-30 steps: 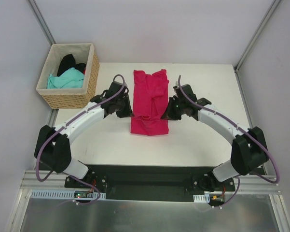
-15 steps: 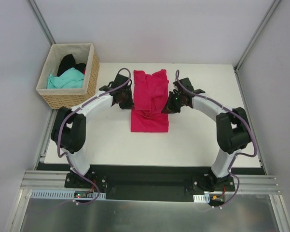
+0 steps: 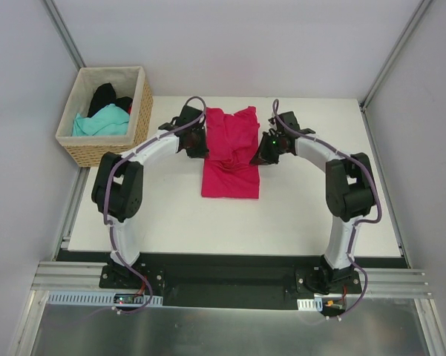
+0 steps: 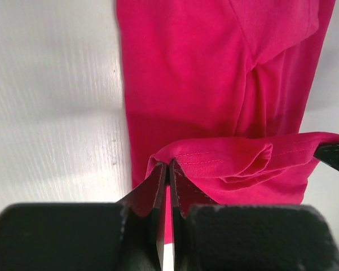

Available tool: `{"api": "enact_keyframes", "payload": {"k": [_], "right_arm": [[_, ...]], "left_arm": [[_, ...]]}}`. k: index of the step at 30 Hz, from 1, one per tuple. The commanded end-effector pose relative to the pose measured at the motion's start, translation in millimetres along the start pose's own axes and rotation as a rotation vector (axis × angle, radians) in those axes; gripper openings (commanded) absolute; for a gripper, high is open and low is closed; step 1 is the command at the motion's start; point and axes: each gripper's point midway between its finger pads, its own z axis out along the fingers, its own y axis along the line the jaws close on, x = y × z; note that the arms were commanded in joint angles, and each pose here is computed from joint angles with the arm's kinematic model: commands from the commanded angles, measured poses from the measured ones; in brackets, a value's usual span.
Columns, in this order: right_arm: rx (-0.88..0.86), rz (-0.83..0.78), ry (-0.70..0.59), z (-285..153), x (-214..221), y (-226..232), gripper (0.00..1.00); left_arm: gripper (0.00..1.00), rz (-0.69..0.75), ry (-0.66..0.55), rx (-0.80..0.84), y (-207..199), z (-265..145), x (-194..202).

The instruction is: Fold and stack the t-shirts

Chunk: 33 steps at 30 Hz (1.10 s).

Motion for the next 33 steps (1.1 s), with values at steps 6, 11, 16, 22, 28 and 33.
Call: {"api": "enact_keyframes", "payload": {"k": [6,11,16,22,28,33], "right_arm": [[-0.054,-0.020,-0.046,3.2,-37.3,9.5,0.00],[-0.048,-0.008,-0.031,11.1,-37.4,4.1,0.00],[-0.038,0.000,-0.021,15.0,-39.1,-3.0,0.10],[-0.091,-0.062,-0.076,-7.5,-71.5,20.3,0.72],[-0.133,-0.169,-0.150,-66.6,-82.4,51.7,0.91],[-0.084,-0.149,-0.117,-81.6,-33.1,33.9,0.91]], "left_arm": [[0.00,0.031,-0.055,0.006,-1.0,7.1,-29.5],[0.00,0.035,-0.047,0.006,1.0,16.5,-32.8],[0.00,0.028,-0.036,-0.015,6.1,20.5,-30.6],[0.67,0.060,-0.097,-0.060,7.4,-3.0,-50.8],[0.90,0.097,-0.204,-0.052,-3.4,-67.4,-81.3],[0.91,0.072,-0.110,0.089,-15.6,-94.0,-31.9]]}}
